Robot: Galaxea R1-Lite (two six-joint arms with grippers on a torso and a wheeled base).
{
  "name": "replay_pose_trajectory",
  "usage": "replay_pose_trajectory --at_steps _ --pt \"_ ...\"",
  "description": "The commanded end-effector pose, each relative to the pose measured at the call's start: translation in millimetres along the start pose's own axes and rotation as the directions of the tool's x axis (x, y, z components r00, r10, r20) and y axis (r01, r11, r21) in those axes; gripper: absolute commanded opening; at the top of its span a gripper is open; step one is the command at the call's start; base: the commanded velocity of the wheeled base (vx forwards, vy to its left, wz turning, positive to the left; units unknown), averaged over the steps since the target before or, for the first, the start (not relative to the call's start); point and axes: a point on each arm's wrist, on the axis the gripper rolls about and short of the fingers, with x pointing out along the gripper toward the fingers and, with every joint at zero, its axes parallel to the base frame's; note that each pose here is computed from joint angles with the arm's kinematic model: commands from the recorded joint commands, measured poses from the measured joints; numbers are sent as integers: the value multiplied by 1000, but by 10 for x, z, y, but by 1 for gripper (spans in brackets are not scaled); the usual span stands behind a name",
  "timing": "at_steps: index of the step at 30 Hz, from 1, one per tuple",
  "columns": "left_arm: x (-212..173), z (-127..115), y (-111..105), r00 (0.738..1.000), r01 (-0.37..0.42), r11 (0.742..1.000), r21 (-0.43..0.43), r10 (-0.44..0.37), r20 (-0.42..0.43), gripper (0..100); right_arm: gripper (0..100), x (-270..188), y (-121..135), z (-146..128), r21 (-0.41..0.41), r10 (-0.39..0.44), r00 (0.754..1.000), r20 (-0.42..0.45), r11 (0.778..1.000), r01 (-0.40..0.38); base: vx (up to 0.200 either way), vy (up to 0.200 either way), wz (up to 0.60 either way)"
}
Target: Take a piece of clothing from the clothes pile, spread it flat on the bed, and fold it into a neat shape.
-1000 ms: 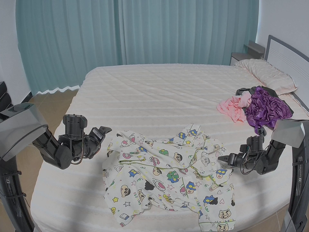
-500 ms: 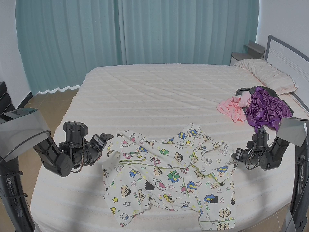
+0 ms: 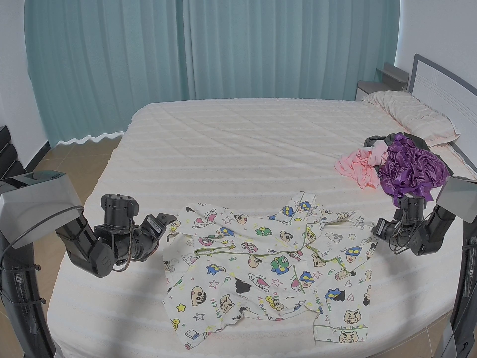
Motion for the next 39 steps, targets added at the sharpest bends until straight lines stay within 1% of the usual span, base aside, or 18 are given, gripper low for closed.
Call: replay_pose_trajectory --at_steps 1,4,5,6,10,13,14,16,18,19,22,26,29,30,34,36,39 --pt "16 -38 -1 1000 3 1000 2 -3 -17 100 0 -17 -18 13 0 -6 1000 4 1000 6 0 0 0" --pt "18 -88 -26 999 10 1000 10 -9 -33 100 0 -14 -21 8 0 -8 1000 4 1000 8 0 0 0" --pt "18 -88 -26 999 10 1000 10 -9 -33 100 100 -14 -21 8 0 -8 1000 4 1000 8 0 0 0" --pt "41 -166 -64 998 18 1000 23 -17 -53 100 100 -21 -12 12 -1 -10 1000 9 1000 10 0 0 0" --pt "99 -266 -177 996 53 998 46 -49 -71 100 100 -26 7 10 -3 -4 1000 16 1000 4 0 0 0" --pt "172 -398 -259 994 65 995 70 -58 -94 100 100 -37 17 34 -1 -8 1000 27 1000 8 0 0 0" --pt "262 -473 -304 995 64 994 85 -57 -80 100 100 -58 34 70 0 -10 999 41 1000 10 0 0 0" --pt "312 -493 -323 997 59 994 91 -54 -63 100 100 -76 43 85 3 -10 999 46 1000 10 0 0 0" --pt "493 -530 -352 999 49 994 101 -46 -27 100 100 -95 48 71 8 -9 999 46 1000 8 0 0 0" --pt "549 -510 -364 999 35 994 100 -34 -15 100 100 -97 55 56 4 -6 999 49 1000 6 0 0 0" --pt "618 -479 -347 1000 4 995 96 -3 -18 100 100 -104 67 35 -5 5 998 66 1000 -5 0 0 0" --pt "699 -488 -321 1000 -5 995 103 7 -20 100 100 -98 80 23 -7 9 998 70 1000 -9 0 0 0" --pt "719 -547 -290 999 -17 981 191 24 -37 100 100 -107 78 13 -7 8 998 67 1000 -8 0 0 0" --pt "729 -568 -261 998 -26 978 205 36 -44 100 100 -104 75 9 -6 8 998 66 1000 -7 0 0 0" --pt "736 -605 -257 998 -29 974 223 41 -50 100 100 -107 78 13 -5 8 998 67 1000 -8 0 0 0" --pt "773 -619 -220 998 -50 970 238 60 -33 100 100 -104 76 9 -6 9 998 65 1000 -9 0 0 0" --pt "834 -626 -205 998 -57 963 264 64 -17 100 100 -102 77 13 -5 10 998 66 1000 -9 0 0 0"
